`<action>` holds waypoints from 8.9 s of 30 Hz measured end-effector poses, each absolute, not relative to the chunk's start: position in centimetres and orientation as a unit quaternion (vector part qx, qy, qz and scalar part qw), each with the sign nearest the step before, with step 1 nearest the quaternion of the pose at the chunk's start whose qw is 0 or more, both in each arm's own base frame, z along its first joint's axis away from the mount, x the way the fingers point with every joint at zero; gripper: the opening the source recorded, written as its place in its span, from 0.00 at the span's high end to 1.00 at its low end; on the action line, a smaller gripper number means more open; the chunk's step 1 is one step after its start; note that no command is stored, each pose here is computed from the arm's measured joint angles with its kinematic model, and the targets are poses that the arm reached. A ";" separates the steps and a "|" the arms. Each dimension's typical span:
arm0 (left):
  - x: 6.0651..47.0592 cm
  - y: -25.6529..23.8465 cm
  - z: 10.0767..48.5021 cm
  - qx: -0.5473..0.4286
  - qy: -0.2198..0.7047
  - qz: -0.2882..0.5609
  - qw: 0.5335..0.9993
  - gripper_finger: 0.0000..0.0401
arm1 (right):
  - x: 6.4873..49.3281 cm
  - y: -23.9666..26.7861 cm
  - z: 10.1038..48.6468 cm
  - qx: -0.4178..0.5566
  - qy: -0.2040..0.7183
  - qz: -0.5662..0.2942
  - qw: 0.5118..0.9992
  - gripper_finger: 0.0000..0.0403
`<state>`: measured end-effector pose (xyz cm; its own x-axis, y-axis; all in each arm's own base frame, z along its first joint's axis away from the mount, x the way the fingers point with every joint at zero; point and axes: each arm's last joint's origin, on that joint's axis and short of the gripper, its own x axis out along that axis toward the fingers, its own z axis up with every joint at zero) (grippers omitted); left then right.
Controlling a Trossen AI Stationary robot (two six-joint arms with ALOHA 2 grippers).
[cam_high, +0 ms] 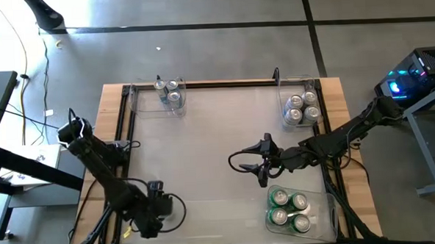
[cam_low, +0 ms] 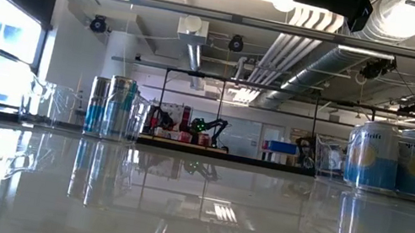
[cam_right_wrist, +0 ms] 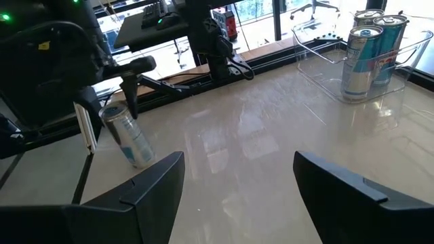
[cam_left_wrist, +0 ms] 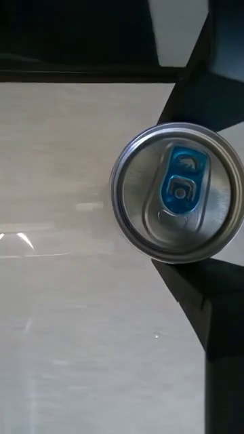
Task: Sort soda cans
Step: Put the bottom white blue soda can into the top left transparent bin, then return to Home Position
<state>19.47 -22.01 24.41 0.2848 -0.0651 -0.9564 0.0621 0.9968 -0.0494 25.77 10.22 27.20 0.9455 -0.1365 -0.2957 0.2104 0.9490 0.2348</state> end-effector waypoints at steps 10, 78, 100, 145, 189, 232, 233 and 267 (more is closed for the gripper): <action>20.9 -20.8 25.5 -0.012 0.505 0.084 0.859 0.44 | 25.8 10.2 27.2 0.132 0.139 -0.089 0.977 0.32; 16.5 18.0 24.0 -0.259 0.463 0.422 0.736 0.31 | 26.4 8.6 27.2 0.119 0.143 -0.097 0.978 0.32; 13.3 17.0 27.1 -0.244 0.418 0.415 0.771 0.29 | 26.5 8.4 27.1 0.125 0.145 -0.103 0.976 0.32; 11.2 3.3 23.7 -0.064 0.024 0.156 0.985 0.95 | 11.7 -1.1 22.8 0.100 -0.109 0.011 0.989 1.00; 9.6 1.5 16.8 0.000 -0.010 0.098 0.995 1.00 | 10.4 -0.1 15.9 0.155 0.042 -0.001 0.987 1.00; 9.7 0.8 17.1 0.002 -0.024 0.062 0.998 1.00 | 10.1 1.1 16.3 0.155 0.032 0.061 0.986 1.00; 9.7 0.8 17.1 0.002 -0.024 0.061 0.998 1.00 | 10.1 1.1 16.3 0.155 0.032 0.061 0.986 1.00; 9.7 0.8 16.9 -0.007 -0.015 0.076 0.997 1.00 | 10.1 1.1 16.3 0.155 0.033 0.061 0.985 1.00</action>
